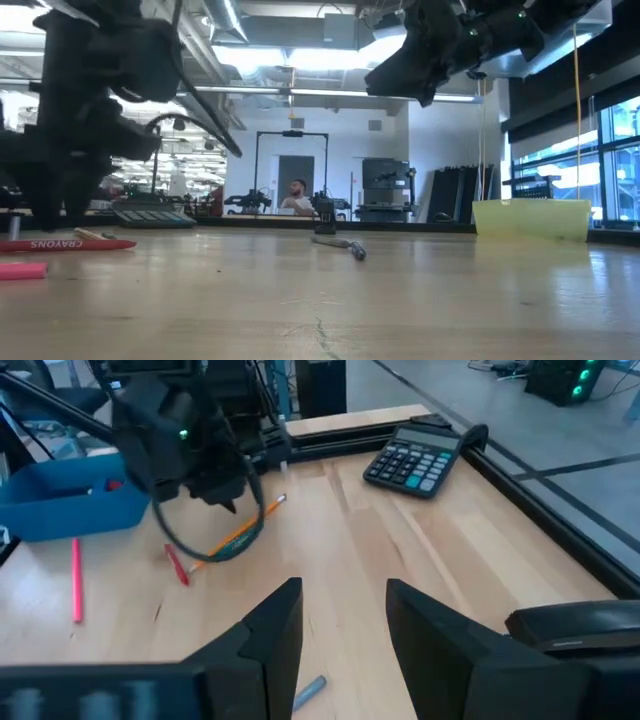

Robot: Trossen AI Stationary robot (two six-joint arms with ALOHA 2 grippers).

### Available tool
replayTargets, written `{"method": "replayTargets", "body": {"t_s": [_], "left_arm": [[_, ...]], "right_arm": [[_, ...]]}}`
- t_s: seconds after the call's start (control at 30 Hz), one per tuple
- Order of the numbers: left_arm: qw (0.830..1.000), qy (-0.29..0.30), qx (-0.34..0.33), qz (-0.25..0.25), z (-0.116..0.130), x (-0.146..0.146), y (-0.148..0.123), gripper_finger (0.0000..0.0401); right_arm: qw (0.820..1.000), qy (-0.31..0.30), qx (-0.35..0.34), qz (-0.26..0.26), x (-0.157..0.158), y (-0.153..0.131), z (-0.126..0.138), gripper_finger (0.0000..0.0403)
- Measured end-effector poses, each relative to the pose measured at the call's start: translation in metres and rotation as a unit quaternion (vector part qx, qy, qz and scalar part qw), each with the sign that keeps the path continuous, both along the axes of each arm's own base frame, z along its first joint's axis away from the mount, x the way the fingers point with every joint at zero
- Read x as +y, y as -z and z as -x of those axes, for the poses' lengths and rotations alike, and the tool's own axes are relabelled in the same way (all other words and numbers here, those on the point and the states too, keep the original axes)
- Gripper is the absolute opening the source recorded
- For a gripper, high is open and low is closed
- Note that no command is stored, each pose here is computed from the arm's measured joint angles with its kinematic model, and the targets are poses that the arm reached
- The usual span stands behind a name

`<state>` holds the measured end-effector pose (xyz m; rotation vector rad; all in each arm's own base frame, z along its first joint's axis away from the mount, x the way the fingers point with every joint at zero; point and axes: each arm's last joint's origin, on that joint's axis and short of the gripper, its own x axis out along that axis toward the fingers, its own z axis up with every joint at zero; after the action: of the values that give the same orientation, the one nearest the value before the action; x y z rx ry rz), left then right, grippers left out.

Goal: Sort crayons/erasers/pens/pencils in bins
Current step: Put the orange pencil into the yellow bin

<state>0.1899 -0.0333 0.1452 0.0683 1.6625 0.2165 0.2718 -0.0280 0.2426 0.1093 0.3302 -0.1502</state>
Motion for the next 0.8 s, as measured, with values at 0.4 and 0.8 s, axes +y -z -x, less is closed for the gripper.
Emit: {"method": "replayTargets", "body": {"t_s": [0.4,0.8], "left_arm": [[0.999,-0.03,-0.013,0.005,-0.005,0.019,0.001,0.0163],[0.997,-0.014,-0.072,0.021,-0.012,0.023,0.01,0.0162]], "right_arm": [[1.0,-0.001,0.018,0.001,0.0,0.003,0.001,0.0149],[1.0,-0.006,0.028,0.011,0.0,0.005,0.002,0.0149]]}}
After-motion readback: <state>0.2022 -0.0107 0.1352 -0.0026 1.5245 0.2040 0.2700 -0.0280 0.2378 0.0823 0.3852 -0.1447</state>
